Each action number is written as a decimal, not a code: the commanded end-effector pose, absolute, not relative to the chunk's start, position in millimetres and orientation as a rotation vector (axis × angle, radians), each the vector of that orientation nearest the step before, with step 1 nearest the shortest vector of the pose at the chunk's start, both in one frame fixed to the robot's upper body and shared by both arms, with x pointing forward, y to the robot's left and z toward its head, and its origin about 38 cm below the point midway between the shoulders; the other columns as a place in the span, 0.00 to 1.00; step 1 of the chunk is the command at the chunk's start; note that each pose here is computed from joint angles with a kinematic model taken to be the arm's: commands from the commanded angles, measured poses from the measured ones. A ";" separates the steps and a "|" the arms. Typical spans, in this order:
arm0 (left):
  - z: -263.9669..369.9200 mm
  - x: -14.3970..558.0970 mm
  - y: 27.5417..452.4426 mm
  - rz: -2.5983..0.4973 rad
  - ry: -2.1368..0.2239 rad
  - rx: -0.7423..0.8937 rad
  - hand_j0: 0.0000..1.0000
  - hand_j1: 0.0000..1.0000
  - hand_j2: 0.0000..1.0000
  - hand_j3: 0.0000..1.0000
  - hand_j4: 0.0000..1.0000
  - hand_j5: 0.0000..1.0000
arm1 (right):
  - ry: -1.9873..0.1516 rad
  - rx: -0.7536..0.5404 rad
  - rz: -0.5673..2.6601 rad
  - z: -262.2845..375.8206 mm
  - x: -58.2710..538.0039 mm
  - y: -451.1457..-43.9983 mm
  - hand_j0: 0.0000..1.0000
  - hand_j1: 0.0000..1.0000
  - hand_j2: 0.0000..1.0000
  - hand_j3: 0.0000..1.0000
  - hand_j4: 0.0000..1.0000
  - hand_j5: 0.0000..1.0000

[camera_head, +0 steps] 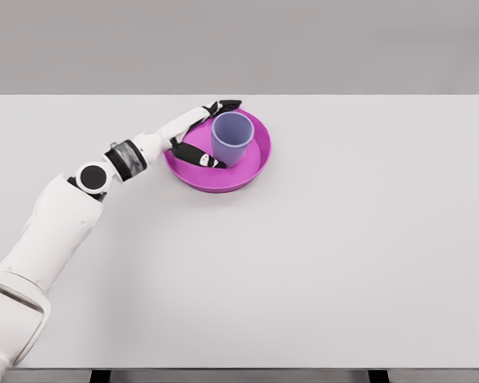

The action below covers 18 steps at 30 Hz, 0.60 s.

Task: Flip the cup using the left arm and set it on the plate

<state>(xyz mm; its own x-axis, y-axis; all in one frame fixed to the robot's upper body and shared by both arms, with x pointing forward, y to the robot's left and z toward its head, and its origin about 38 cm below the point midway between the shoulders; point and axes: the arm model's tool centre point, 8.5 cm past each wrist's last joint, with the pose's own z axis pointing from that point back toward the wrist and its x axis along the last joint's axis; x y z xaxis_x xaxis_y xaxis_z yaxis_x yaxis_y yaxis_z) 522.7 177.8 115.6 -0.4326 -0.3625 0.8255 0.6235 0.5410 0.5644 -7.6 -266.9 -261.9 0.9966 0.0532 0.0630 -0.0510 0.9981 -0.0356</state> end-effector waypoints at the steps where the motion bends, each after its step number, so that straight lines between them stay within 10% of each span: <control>1: 117.2 523.7 181.9 -1.110 -1.689 -0.217 1.00 1.00 1.00 1.00 1.00 1.00 | -0.064 -0.034 0.052 -261.9 -7.6 -266.9 1.00 1.00 1.00 1.00 1.00 1.00; 18: 130.0 531.6 213.5 -1.078 -1.701 -0.152 1.00 1.00 1.00 1.00 1.00 1.00 | -0.064 -0.034 0.052 -261.9 -7.6 -266.9 1.00 1.00 1.00 1.00 1.00 1.00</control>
